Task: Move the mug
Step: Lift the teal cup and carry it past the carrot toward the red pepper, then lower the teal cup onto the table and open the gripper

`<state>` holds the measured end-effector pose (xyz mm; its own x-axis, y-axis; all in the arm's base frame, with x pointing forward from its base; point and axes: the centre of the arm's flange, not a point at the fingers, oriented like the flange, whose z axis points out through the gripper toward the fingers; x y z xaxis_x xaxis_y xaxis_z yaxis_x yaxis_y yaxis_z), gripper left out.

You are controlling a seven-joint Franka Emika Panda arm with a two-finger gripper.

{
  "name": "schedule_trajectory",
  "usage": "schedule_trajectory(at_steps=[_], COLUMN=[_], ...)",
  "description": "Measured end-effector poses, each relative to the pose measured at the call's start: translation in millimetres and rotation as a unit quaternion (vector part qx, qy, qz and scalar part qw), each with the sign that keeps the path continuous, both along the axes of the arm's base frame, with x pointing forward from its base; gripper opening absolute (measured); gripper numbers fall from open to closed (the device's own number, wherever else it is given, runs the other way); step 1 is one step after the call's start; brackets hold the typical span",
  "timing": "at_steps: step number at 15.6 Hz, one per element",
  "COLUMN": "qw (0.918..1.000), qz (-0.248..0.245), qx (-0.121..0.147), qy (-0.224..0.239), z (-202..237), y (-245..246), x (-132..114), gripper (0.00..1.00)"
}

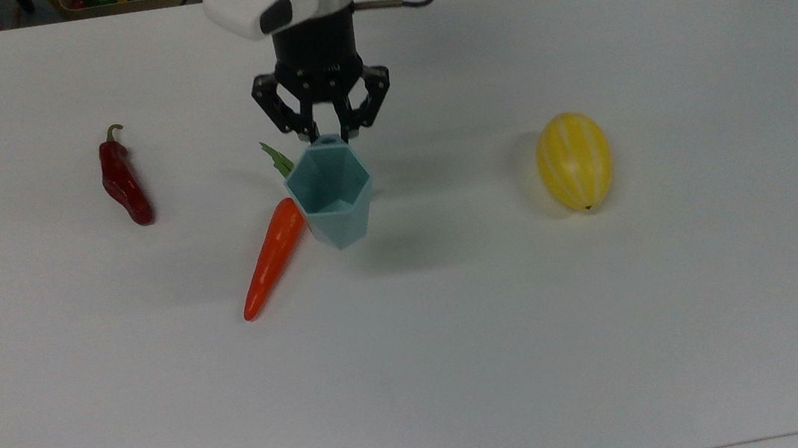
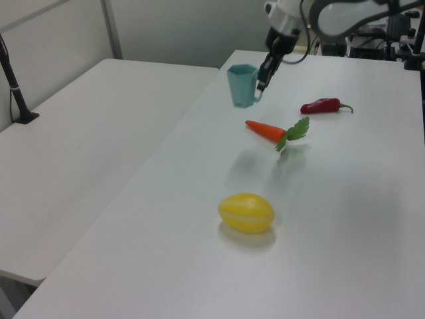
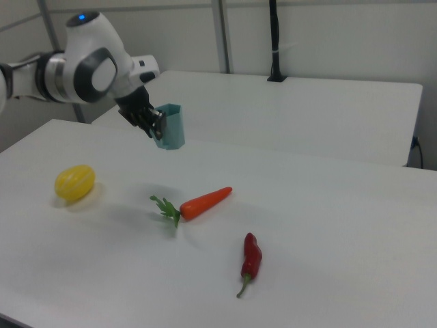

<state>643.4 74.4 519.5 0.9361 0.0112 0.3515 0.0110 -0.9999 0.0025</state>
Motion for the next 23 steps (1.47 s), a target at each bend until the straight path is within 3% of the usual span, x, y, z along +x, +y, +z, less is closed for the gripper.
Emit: schedule_trajectory(at_steps=[4,9,15,21,23], qw=[0.9992,0.9959,0.9856,0.9746,0.9742], qz=[-0.005,0.043,0.096,0.116,0.118], qx=[-0.007,0.006,0.006,0.015,0.014], qy=[0.038,0.079,0.139,0.191,0.192], z=[49.3,78.6,23.7,-34.2,-59.3], y=[-23.2,-63.9,-95.3,-116.7,-117.2], x=[-36.5,-86.8,-146.1,-170.7,-175.9], gripper=[0.26,0.26,0.26,0.26,0.26])
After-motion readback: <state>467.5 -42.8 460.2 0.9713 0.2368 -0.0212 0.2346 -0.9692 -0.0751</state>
